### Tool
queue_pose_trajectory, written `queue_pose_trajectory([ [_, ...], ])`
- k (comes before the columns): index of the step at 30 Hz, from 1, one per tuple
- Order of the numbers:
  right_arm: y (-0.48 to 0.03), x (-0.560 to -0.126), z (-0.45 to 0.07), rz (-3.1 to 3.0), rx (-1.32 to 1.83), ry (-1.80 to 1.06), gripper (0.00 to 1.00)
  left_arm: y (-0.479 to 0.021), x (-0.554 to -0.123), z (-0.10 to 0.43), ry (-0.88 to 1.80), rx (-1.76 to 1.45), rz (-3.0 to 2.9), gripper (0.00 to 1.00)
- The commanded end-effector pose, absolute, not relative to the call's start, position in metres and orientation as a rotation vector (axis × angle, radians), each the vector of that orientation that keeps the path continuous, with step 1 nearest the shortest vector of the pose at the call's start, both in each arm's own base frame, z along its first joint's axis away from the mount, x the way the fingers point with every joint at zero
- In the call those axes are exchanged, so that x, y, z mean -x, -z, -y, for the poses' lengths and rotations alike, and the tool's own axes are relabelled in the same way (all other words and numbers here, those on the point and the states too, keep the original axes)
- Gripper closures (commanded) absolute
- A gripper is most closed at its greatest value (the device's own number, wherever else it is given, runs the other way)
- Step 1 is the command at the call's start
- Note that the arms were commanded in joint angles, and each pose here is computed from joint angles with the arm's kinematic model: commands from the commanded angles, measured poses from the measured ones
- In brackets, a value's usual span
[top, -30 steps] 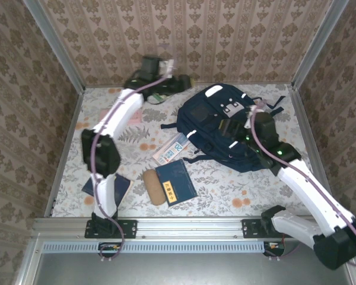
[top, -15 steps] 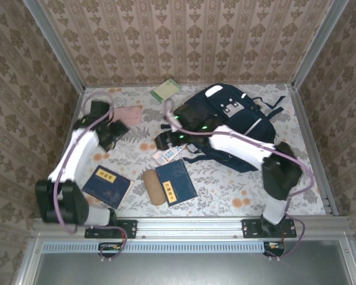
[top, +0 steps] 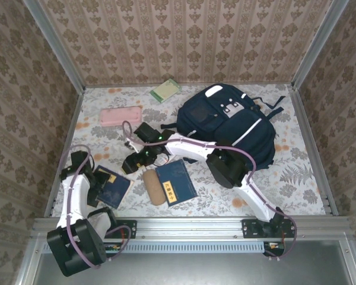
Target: Pack the student bag
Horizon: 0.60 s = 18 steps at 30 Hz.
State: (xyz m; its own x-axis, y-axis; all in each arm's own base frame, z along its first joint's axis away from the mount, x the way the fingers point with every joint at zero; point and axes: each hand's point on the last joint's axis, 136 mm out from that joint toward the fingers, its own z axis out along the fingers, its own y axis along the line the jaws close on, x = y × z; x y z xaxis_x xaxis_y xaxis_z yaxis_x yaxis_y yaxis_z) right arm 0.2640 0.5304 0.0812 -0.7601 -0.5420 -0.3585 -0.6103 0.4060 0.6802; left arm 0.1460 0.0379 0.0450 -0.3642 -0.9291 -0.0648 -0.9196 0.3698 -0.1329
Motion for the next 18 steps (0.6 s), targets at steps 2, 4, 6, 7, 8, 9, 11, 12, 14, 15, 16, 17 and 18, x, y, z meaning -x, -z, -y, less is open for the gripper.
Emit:
queue_pose_trajectory([
  [2, -0.068, -0.243, -0.535, -2.646, 1.12, -1.354, 0.16, -0.035, -0.154, -0.035, 0.193, 1.702, -2.444, 0.12],
  [4, -0.061, -0.239, -0.537, -2.67, 1.137, -1.352, 0.19, -0.03, -0.158, -0.035, 0.212, 1.705, -2.421, 0.12],
  [6, -0.054, -0.235, -0.539, -2.685, 1.16, -1.336, 0.2, -0.025, -0.164, -0.029, 0.279, 1.697, -2.414, 0.13],
  [7, -0.05, -0.233, -0.539, -2.693, 1.175, -1.313, 0.2, -0.024, -0.167, -0.027, 0.305, 1.686, -2.414, 0.13],
  [8, -0.046, -0.231, -0.539, -2.704, 1.189, -1.282, 0.21, -0.023, -0.169, -0.025, 0.313, 1.673, -2.414, 0.14],
  [9, -0.042, -0.23, -0.538, -2.711, 1.206, -1.255, 0.21, -0.021, -0.17, -0.024, 0.32, 1.658, -2.411, 0.14],
  [11, -0.037, -0.226, -0.539, -2.722, 1.224, -1.233, 0.23, -0.019, -0.171, -0.022, 0.344, 1.645, -2.399, 0.14],
  [12, -0.036, -0.224, -0.54, -2.728, 1.229, -1.234, 0.26, -0.018, -0.173, -0.02, 0.366, 1.636, -2.388, 0.14],
  [14, -0.035, -0.221, -0.541, -2.732, 1.246, -1.235, 0.32, -0.017, -0.177, -0.016, 0.418, 1.616, -2.368, 0.15],
  [15, -0.036, -0.22, -0.541, -2.728, 1.253, -1.246, 0.38, -0.017, -0.178, -0.015, 0.435, 1.613, -2.361, 0.15],
  [16, -0.038, -0.219, -0.542, -2.723, 1.255, -1.253, 0.42, -0.017, -0.18, -0.014, 0.446, 1.604, -2.355, 0.15],
  [17, -0.04, -0.219, -0.542, -2.718, 1.258, -1.256, 0.47, -0.018, -0.182, -0.012, 0.46, 1.593, -2.35, 0.15],
  [18, -0.042, -0.22, -0.543, -2.712, 1.256, -1.262, 0.53, -0.019, -0.184, -0.011, 0.473, 1.579, -2.349, 0.16],
])
